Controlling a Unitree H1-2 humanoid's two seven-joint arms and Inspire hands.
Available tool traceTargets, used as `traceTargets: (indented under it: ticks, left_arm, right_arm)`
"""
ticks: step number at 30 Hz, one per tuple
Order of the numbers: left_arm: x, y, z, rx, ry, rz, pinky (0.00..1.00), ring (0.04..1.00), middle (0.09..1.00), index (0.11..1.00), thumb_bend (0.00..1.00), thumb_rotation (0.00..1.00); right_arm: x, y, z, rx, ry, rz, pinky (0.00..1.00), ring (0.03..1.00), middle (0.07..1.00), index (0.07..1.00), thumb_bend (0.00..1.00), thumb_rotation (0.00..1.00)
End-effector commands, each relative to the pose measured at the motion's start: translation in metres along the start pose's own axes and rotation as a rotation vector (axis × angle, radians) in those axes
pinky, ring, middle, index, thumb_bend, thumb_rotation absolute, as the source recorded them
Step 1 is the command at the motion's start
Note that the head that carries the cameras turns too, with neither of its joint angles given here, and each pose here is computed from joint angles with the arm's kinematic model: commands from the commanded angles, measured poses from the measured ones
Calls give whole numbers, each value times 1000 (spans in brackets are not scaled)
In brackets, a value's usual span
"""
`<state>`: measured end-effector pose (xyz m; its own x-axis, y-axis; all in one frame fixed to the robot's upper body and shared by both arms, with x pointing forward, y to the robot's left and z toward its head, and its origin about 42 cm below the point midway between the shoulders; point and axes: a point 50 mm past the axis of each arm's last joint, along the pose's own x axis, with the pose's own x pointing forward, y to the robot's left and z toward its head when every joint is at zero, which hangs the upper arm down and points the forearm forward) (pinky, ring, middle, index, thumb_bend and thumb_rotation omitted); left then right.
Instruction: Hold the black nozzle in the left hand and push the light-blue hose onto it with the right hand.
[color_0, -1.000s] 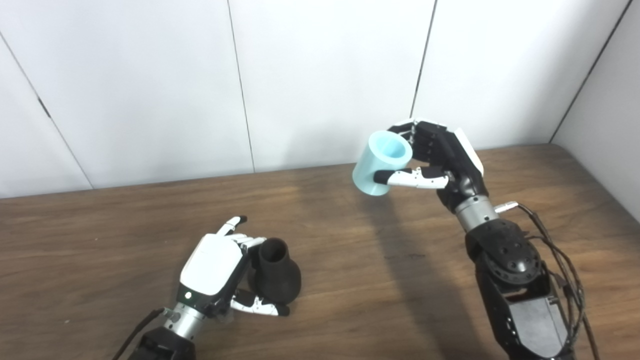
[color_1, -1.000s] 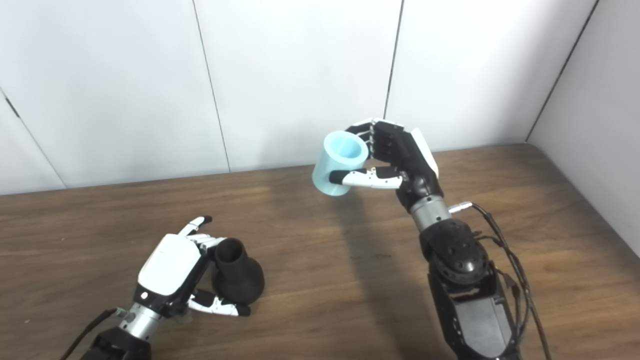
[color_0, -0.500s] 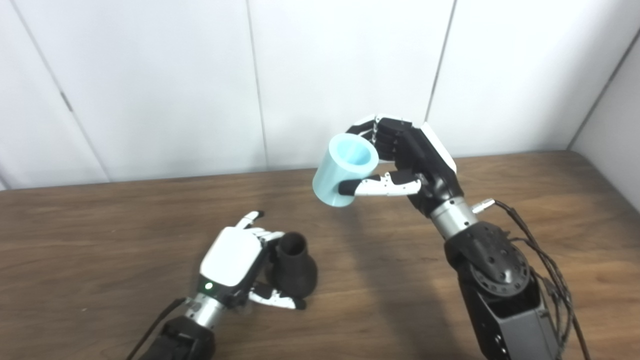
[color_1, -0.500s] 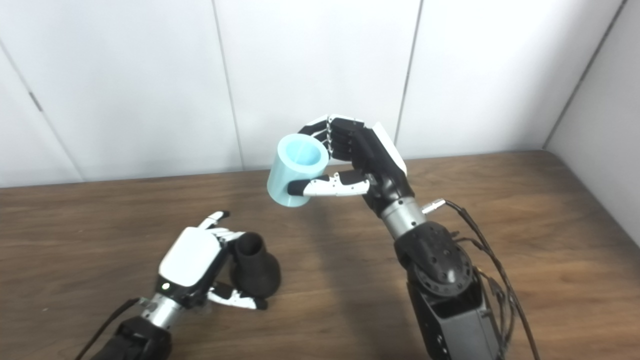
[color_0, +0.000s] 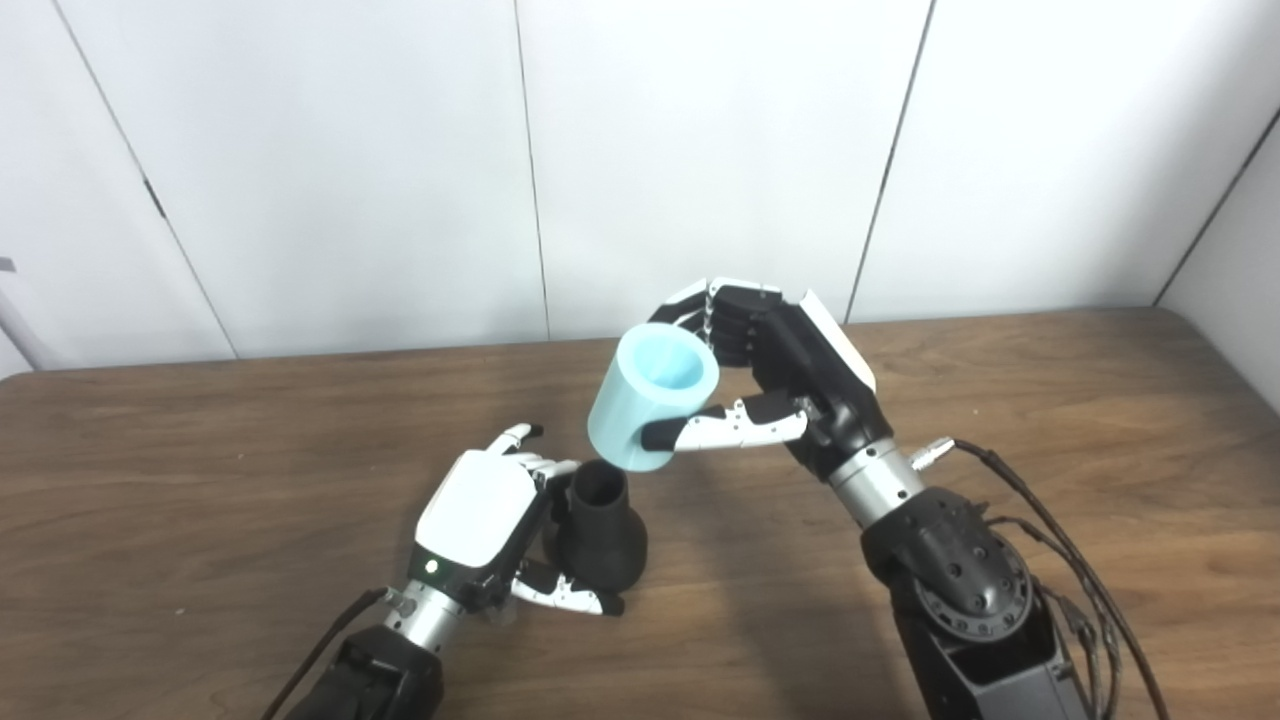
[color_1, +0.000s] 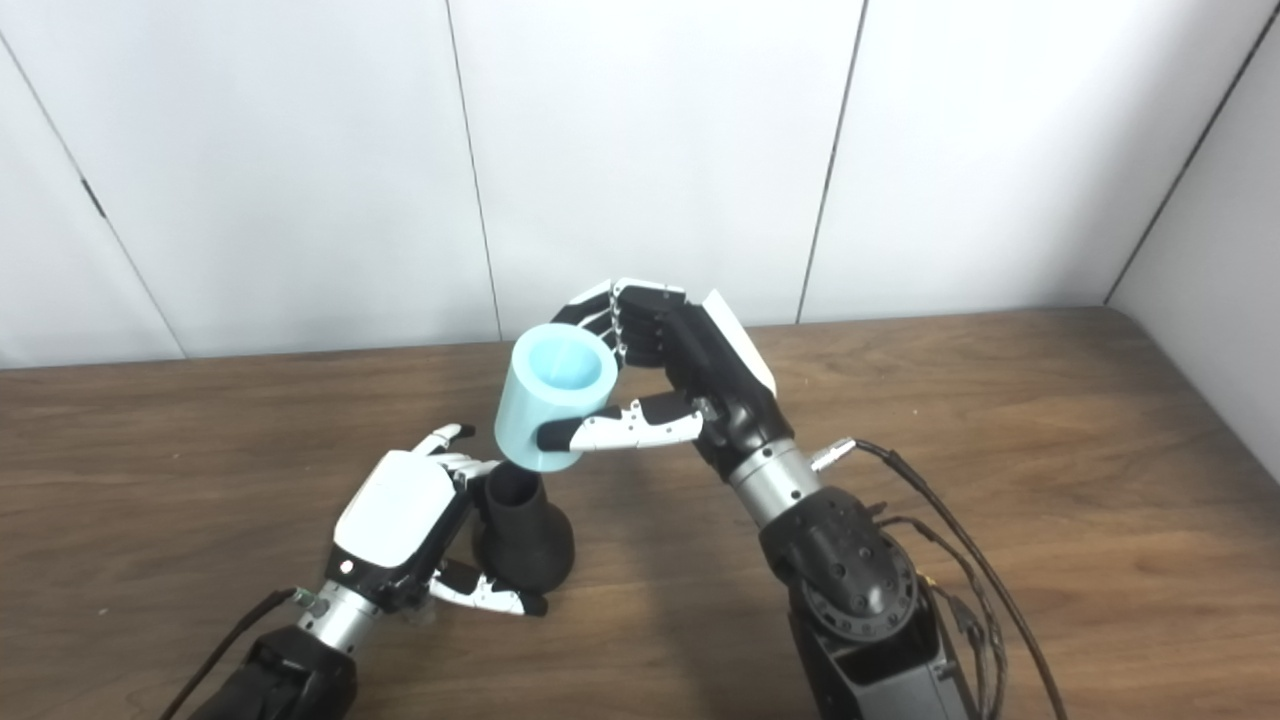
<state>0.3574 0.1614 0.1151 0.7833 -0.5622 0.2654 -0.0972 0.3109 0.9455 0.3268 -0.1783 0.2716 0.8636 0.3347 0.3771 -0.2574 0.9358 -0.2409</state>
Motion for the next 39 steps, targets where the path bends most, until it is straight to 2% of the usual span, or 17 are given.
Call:
traceTargets:
  ticks: [1, 14, 22, 39]
  left_arm:
    - [-39, -54, 31, -108, 50, -119, 849, 485, 403, 509, 499, 0]
    - [-40, -51, 32, -100, 42, -124, 846, 481, 405, 514, 499, 0]
    - [-40, -49, 34, -98, 41, -129, 863, 492, 417, 515, 500, 0]
    - [-42, -50, 37, -111, 40, -125, 864, 495, 411, 513, 499, 0]
  right_arm:
    - [5, 0, 12, -21, -98, 12, 283, 414, 467, 523, 514, 0]
    - [-3, 4, -2, -112, -62, 11, 283, 413, 470, 516, 516, 0]
    - [-2, 3, -20, -86, -44, 21, 306, 425, 472, 507, 518, 0]
    - [6, 18, -42, -80, -82, -28, 320, 431, 478, 500, 518, 0]
